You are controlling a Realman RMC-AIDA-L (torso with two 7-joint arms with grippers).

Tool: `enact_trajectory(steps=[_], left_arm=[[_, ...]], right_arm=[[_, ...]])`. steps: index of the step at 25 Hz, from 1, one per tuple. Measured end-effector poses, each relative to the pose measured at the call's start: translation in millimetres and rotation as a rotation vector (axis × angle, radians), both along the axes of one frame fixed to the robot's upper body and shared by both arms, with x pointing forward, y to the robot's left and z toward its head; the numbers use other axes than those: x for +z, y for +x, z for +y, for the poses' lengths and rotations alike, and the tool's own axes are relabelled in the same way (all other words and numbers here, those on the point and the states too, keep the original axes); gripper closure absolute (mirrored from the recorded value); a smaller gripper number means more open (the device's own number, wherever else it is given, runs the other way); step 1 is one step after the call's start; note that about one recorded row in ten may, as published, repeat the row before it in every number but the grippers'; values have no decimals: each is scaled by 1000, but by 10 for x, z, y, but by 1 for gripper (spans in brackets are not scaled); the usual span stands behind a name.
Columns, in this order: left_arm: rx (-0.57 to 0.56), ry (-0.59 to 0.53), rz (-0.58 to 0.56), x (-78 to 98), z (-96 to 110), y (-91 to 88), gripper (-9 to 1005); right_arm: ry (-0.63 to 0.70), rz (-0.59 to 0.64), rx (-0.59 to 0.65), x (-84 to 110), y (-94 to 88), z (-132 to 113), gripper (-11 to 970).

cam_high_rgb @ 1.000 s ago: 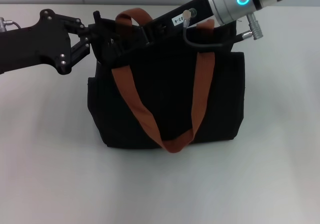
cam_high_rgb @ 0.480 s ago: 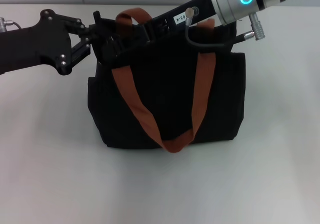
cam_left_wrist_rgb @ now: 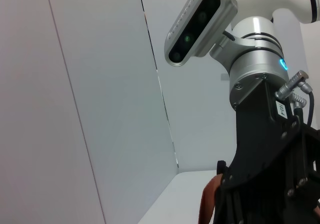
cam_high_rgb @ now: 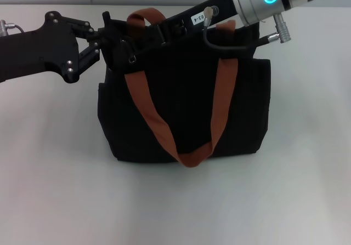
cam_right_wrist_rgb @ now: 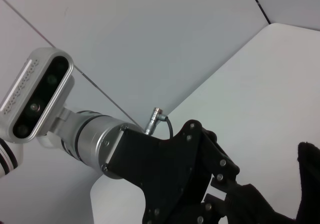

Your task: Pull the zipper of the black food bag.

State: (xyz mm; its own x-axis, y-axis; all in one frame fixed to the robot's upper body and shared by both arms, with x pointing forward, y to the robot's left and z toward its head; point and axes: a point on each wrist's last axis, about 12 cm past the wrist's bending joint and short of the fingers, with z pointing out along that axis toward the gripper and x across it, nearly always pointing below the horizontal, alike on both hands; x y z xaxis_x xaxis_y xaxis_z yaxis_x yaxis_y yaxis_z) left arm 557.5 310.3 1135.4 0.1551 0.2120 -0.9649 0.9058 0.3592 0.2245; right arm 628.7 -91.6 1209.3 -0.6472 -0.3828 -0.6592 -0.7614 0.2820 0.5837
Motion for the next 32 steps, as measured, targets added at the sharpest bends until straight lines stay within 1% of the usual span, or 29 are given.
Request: enact_trajectory(steps=[7,13,18,21,32], left_arm=[[3,-2,-1,1,5,0,921],[1,-2,0,0,3,-2,921],[2,-2,0,1,4,-2,921],[1,-3,1,-1,0,-3,921],[2,-5,3,-11,-3,-11,920]], right_arm=[[-5,-1,-6,-8,5,0,521],[-8,-2,-11,-14,9,5,715],[-10,-6,-18,-16,19,6,727],[-11,-7,-21,-17,22,6,753],[-12,-8,-20,-18,22,7,888]])
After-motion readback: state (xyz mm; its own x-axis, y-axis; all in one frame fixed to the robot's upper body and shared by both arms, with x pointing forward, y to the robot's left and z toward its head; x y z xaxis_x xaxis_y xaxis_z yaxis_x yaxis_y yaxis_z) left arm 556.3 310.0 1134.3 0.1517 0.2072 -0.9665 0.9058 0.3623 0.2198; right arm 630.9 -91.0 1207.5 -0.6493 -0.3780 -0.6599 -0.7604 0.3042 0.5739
